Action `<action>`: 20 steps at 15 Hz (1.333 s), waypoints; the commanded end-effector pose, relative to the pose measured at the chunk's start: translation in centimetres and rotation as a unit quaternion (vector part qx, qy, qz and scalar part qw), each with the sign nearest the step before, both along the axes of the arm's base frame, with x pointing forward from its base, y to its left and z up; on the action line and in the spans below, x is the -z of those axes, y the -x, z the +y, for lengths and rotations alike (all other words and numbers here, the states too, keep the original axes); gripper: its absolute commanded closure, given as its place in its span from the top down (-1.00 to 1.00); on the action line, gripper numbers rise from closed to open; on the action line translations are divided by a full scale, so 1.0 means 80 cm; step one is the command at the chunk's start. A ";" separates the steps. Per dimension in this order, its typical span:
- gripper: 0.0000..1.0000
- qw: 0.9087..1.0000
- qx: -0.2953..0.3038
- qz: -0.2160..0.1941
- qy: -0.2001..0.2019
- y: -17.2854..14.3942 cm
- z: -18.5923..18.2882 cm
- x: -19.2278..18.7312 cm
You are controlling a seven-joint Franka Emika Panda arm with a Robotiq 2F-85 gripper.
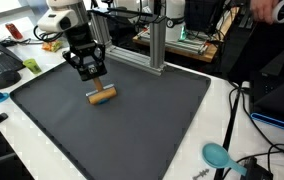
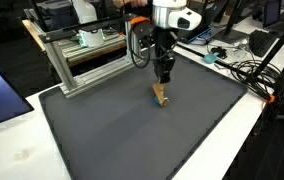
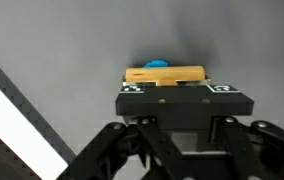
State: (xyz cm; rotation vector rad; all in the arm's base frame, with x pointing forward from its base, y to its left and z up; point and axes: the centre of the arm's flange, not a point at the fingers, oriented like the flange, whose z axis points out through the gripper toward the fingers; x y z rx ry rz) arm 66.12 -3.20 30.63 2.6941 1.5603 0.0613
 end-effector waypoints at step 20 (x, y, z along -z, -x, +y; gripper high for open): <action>-0.56 0.996 -0.086 0.033 0.020 0.023 0.051 0.057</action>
